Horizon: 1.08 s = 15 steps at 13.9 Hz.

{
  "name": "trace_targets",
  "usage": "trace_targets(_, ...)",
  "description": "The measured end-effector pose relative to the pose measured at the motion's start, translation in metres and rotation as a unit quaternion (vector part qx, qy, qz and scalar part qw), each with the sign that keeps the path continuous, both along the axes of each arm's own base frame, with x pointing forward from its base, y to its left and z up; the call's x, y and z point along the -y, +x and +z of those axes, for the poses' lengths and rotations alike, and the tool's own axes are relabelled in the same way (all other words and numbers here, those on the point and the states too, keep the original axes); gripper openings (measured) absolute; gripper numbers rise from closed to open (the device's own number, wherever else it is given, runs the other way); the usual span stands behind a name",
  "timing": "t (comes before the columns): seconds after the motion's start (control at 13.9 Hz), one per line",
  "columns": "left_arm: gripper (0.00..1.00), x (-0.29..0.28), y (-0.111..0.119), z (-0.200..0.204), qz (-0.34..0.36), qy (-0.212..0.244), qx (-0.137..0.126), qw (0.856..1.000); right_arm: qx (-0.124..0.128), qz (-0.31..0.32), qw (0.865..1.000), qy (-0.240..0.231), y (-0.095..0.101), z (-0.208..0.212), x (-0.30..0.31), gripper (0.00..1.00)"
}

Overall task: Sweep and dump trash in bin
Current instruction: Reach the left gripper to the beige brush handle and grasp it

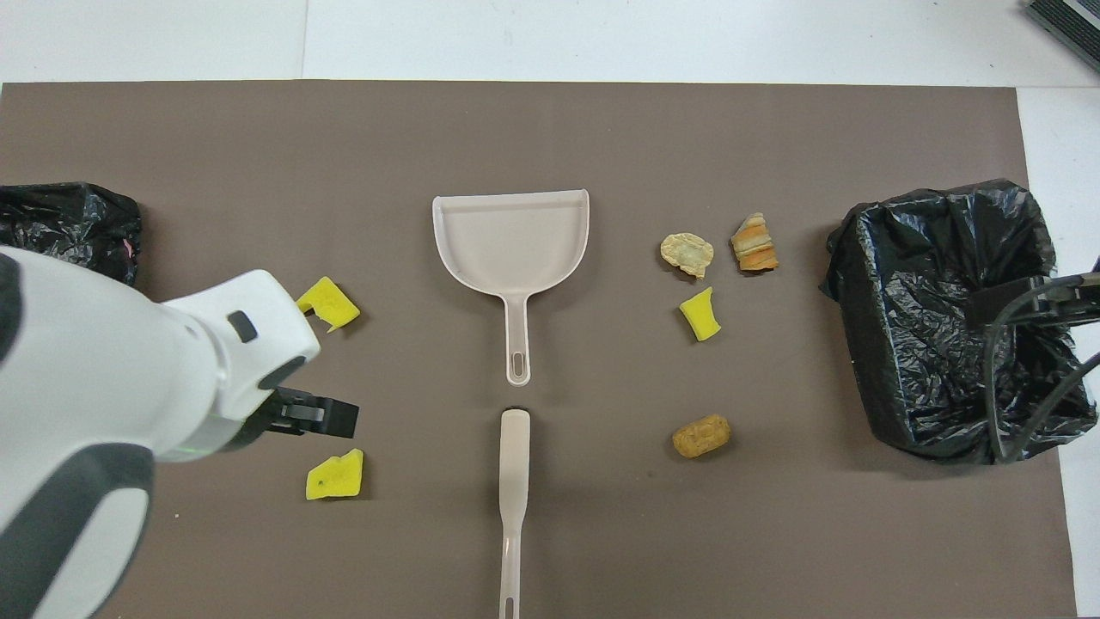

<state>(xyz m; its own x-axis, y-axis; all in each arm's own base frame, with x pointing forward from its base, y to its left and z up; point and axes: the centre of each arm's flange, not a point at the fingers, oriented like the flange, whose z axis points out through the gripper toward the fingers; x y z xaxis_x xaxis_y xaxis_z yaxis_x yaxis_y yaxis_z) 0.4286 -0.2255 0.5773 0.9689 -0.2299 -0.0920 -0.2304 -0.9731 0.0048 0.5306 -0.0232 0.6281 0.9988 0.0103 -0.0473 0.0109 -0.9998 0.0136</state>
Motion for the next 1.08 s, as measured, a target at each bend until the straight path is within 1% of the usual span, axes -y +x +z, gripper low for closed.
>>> trace_targets(0.14, 1.0, 0.028, -0.02, -0.027, -0.003, 0.001, 0.004, 1.0, 0.0, 0.0, 1.0, 0.0, 0.0, 0.0, 0.0, 1.0)
trace_targets(0.36, 1.0, 0.061, -0.051, -0.059, -0.008, 0.008, 0.0, 1.0, 0.0, 0.0, 1.0, 0.0, 0.0, 0.0, 0.0, 1.0)
trace_targets(0.65, 1.0, 0.101, -0.097, -0.104, -0.009, 0.014, 0.002, 1.0, 0.0, 0.0, 1.0, 0.0, 0.0, 0.0, 0.0, 1.0)
trace_targets(0.93, 1.0, 0.137, -0.151, -0.163, -0.015, 0.021, 0.005, 1.0, 0.0, 0.0, 1.0, 0.0, 0.0, 0.0, 0.0, 1.0)
trace_targets(1.08, 1.0, 0.146, -0.172, -0.188, -0.023, 0.027, 0.004, 0.999, 0.0, 0.0, 1.0, 0.0, 0.0, 0.0, 0.0, 1.0)
